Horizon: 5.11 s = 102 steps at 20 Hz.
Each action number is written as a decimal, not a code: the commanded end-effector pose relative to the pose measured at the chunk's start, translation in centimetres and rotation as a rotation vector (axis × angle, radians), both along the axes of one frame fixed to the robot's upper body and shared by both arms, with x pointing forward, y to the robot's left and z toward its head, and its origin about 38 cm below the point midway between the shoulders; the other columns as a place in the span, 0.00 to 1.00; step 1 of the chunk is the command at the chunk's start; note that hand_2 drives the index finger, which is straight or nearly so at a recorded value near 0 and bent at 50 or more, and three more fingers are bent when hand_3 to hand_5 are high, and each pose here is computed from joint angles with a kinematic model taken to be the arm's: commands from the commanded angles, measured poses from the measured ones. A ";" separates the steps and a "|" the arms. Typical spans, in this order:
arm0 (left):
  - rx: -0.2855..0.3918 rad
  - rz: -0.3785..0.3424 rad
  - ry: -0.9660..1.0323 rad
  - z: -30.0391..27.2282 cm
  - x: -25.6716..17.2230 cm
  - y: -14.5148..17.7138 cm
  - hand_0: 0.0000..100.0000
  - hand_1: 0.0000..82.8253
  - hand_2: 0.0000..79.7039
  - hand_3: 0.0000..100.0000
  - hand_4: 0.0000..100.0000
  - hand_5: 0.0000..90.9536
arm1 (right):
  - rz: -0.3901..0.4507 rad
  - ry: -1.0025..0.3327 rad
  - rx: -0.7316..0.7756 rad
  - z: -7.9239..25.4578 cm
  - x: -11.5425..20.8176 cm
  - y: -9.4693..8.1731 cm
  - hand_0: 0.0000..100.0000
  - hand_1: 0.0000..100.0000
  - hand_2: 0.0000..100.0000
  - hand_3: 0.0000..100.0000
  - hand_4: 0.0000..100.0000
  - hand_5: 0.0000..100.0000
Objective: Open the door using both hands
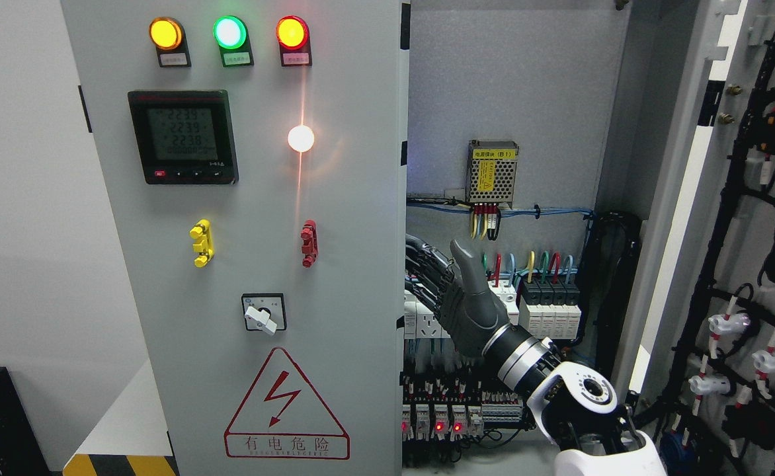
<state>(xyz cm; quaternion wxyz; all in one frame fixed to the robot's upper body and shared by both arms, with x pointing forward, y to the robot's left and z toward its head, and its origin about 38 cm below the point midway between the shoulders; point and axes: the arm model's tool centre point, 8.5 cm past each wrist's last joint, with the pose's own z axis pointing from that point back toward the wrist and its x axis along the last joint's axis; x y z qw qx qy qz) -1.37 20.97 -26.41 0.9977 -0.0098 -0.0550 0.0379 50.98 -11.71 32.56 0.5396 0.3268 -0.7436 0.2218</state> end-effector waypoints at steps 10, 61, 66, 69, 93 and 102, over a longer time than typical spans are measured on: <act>-0.001 0.000 0.002 0.0 0.0 0.0 0.00 0.00 0.00 0.00 0.00 0.00 | 0.044 0.023 0.001 -0.4 0.7 -0.1 0.00 0.00 0.00 0.00 0.00 0.00; -0.001 0.000 0.002 0.0 0.0 0.0 0.00 0.00 0.00 0.00 0.00 0.00 | 0.166 -0.027 -0.013 1.0 0.2 0.7 0.00 0.00 0.00 0.00 0.00 0.00; -0.001 0.000 0.002 0.0 0.0 0.0 0.00 0.00 0.00 0.00 0.00 0.00 | 0.171 -0.026 -0.018 0.8 0.0 0.9 0.00 0.00 0.00 0.00 0.00 0.00; -0.001 -0.001 0.002 0.0 0.0 0.0 0.00 0.00 0.00 0.00 0.00 0.00 | 0.170 -0.036 -0.016 1.1 -0.1 0.9 0.00 0.00 0.00 0.00 0.00 0.00; -0.001 0.000 0.002 0.0 0.0 0.0 0.00 0.00 0.00 0.00 0.00 0.00 | 0.210 -0.045 -0.022 1.1 -0.3 1.0 0.00 0.00 0.00 0.00 0.00 0.00; 0.000 0.000 0.002 0.0 0.0 0.1 0.00 0.00 0.00 0.00 0.00 0.00 | 0.243 -0.050 0.012 0.3 -1.6 -0.1 0.00 0.00 0.00 0.00 0.00 0.00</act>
